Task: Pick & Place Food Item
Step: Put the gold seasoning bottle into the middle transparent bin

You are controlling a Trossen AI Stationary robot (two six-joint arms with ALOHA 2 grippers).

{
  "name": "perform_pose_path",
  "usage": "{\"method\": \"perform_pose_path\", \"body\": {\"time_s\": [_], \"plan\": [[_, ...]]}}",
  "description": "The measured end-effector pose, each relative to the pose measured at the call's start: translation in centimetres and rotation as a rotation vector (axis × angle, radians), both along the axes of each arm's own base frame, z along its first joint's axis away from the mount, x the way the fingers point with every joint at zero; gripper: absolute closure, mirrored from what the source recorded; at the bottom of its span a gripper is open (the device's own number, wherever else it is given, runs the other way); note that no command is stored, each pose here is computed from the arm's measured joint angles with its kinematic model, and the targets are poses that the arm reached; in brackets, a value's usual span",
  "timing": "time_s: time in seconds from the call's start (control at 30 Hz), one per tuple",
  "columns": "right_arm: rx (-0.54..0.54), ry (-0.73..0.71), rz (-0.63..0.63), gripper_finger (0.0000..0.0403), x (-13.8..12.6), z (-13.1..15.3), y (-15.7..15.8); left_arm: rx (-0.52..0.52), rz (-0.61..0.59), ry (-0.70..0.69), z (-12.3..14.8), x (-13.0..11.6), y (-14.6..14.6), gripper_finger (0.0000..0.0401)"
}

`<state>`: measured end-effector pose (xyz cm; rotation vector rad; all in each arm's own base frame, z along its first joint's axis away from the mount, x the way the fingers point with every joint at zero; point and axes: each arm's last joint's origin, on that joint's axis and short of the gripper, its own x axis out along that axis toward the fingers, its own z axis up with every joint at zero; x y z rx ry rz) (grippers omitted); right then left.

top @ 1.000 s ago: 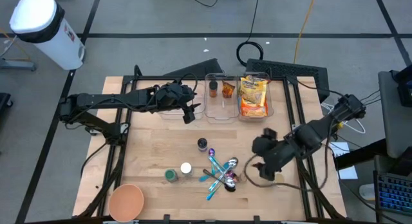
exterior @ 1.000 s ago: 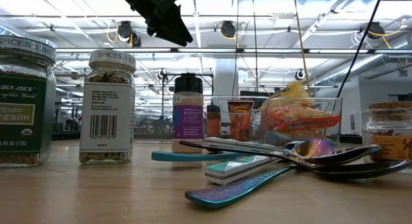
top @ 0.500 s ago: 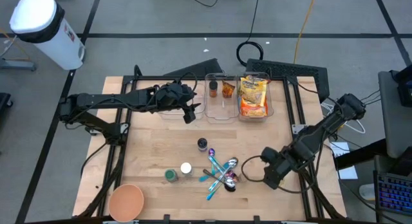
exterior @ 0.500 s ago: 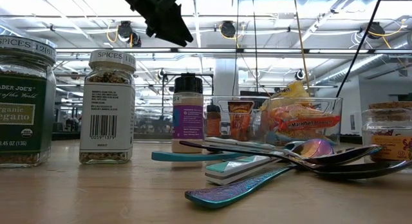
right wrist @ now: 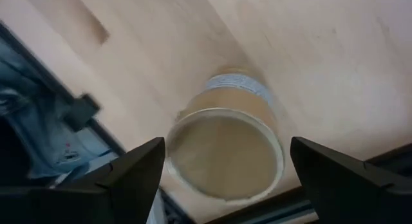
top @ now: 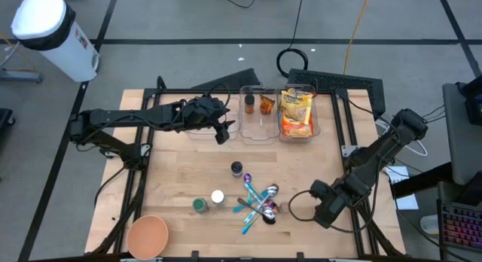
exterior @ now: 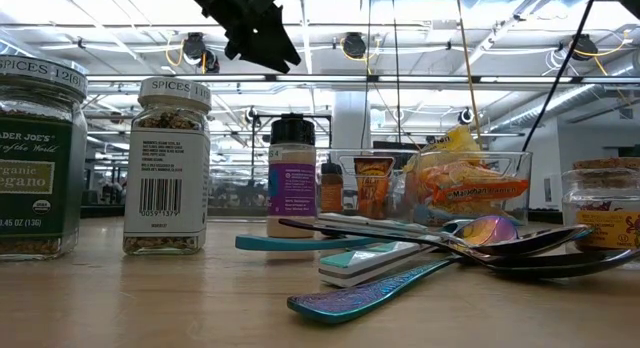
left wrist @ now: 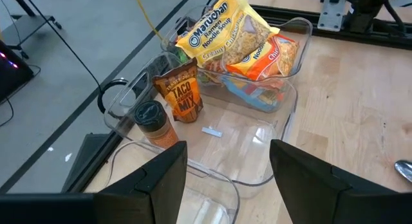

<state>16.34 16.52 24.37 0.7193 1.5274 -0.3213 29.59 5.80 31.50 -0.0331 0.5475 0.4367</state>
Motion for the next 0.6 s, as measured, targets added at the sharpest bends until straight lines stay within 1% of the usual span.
{"method": "perform_pose_path", "body": {"time_s": [0.23,0.4,0.6], "plan": [[0.007,-0.012,0.010,0.0096,-0.1,-1.1,0.1,0.001,0.000,-0.006,0.1,0.0,0.0,0.0171],[-0.022,0.000,0.009,0.0131,-0.3,-1.3,-0.1,0.007,-0.002,-0.022,0.2,0.1,0.0,0.0171],[-0.032,-0.046,0.021,0.0132,-0.1,-1.1,-0.4,0.010,-0.002,-0.027,0.2,0.1,0.0,0.0171]]}}
